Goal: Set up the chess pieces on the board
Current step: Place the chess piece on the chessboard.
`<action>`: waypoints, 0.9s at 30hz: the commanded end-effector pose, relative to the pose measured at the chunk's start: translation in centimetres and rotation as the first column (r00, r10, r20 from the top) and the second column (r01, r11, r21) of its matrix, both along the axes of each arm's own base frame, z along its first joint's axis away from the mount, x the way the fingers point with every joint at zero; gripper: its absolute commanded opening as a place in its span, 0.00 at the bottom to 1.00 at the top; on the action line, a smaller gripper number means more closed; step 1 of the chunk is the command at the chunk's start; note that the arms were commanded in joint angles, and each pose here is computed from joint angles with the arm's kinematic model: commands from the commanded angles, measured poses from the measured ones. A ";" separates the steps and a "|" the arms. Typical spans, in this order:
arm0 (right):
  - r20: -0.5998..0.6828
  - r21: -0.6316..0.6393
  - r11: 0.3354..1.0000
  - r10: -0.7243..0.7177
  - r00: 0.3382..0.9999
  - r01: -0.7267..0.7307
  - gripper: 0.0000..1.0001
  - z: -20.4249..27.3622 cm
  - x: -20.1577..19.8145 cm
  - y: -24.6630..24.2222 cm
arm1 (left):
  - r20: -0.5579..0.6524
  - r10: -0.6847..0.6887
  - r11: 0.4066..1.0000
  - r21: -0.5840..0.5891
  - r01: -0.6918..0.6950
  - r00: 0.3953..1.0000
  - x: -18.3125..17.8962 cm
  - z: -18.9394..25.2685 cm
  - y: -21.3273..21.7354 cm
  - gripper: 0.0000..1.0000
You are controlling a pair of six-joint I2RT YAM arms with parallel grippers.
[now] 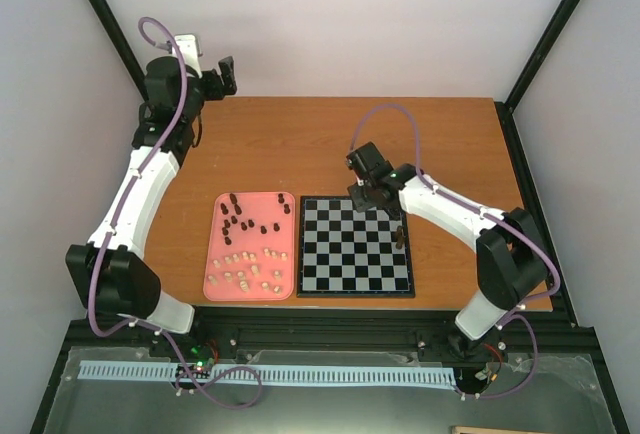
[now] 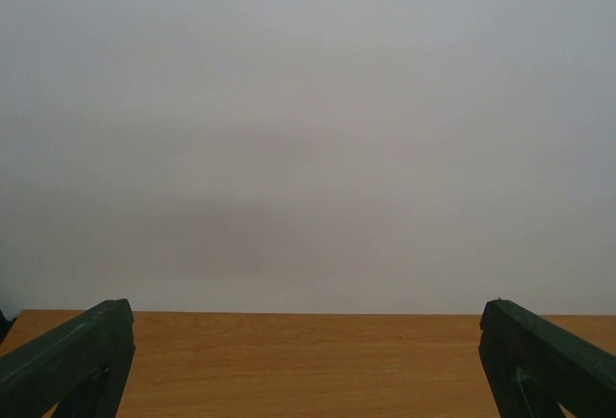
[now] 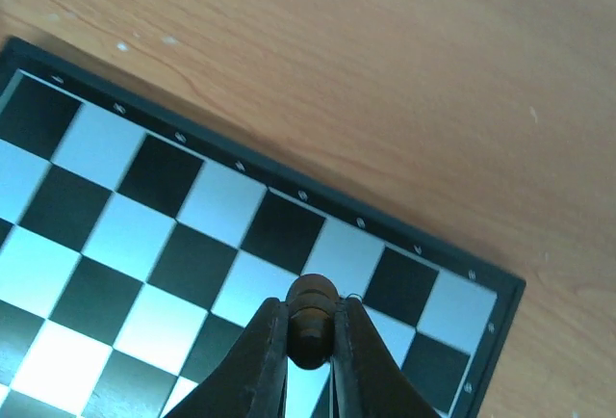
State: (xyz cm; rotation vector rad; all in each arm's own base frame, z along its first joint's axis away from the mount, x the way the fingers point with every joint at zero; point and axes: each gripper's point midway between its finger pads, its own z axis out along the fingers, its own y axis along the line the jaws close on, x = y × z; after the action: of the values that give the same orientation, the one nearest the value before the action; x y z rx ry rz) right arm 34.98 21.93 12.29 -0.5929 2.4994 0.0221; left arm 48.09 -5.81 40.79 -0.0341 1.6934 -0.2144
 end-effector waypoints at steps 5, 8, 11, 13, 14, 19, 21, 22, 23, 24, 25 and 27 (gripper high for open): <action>-0.050 -0.027 0.980 -0.199 0.979 0.198 0.06 -1.5 -2.1 -5.3 | 0.050 -0.006 1.000 0.000 0.006 0.999 0.2 1.9 -0.2 1.00; -0.073 -0.033 0.971 -0.240 0.968 0.238 0.06 -2.3 -2.8 -6.5 | 0.049 -0.010 1.000 -0.002 0.011 0.999 0.2 1.8 -0.3 1.00; -0.095 -0.032 0.965 -0.262 0.960 0.261 0.06 -2.9 -3.1 -7.3 | 0.045 -0.010 1.000 -0.001 0.010 0.999 0.3 1.7 -0.3 1.00; -0.106 -0.038 0.962 -0.275 0.956 0.272 0.06 -3.3 -3.4 -7.7 | 0.046 -0.009 1.000 -0.001 0.009 0.999 0.3 1.7 -0.3 1.00; -0.112 -0.037 0.960 -0.279 0.954 0.276 0.06 -3.4 -3.5 -7.9 | 0.045 -0.007 1.000 -0.001 0.007 0.999 0.3 1.7 -0.2 1.00; -0.144 -0.027 0.955 -0.296 0.944 0.296 0.07 -4.0 -3.9 -8.6 | 0.044 -0.004 1.000 0.000 0.004 0.999 0.4 1.6 -0.2 1.00; -0.153 -0.024 0.954 -0.300 0.942 0.300 0.07 -4.1 -4.1 -8.8 | 0.044 -0.001 1.000 0.000 0.001 0.999 0.4 1.6 -0.1 1.00; -0.157 -0.022 0.954 -0.299 0.941 0.299 0.07 -4.2 -4.2 -8.8 | 0.043 -0.001 1.000 0.001 0.001 0.999 0.4 1.6 -0.1 1.00; -0.161 -0.021 0.953 -0.302 0.940 0.302 0.07 -4.3 -4.3 -8.9 | 0.044 -0.002 1.000 0.000 0.002 0.999 0.4 1.6 -0.1 1.00; -0.164 -0.021 0.952 -0.304 0.938 0.305 0.07 -4.4 -4.3 -9.0 | 0.042 -0.003 1.000 0.000 0.003 0.999 0.4 1.5 -0.2 1.00; -0.168 -0.023 0.952 -0.305 0.937 0.306 0.07 -4.6 -4.4 -9.1 | 0.041 -0.004 1.000 -0.002 0.004 0.999 0.5 1.5 -0.2 1.00; -0.174 -0.016 0.952 -0.302 0.937 0.304 0.07 -4.7 -4.4 -9.0 | 0.042 -0.003 1.000 -0.002 0.003 0.999 0.4 1.5 -0.2 1.00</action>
State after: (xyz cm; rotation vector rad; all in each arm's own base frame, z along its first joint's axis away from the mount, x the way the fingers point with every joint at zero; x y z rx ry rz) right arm 30.84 13.23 7.47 -0.2369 2.7325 -0.0584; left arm 48.41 -5.85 40.29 -0.0347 1.7041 -0.2138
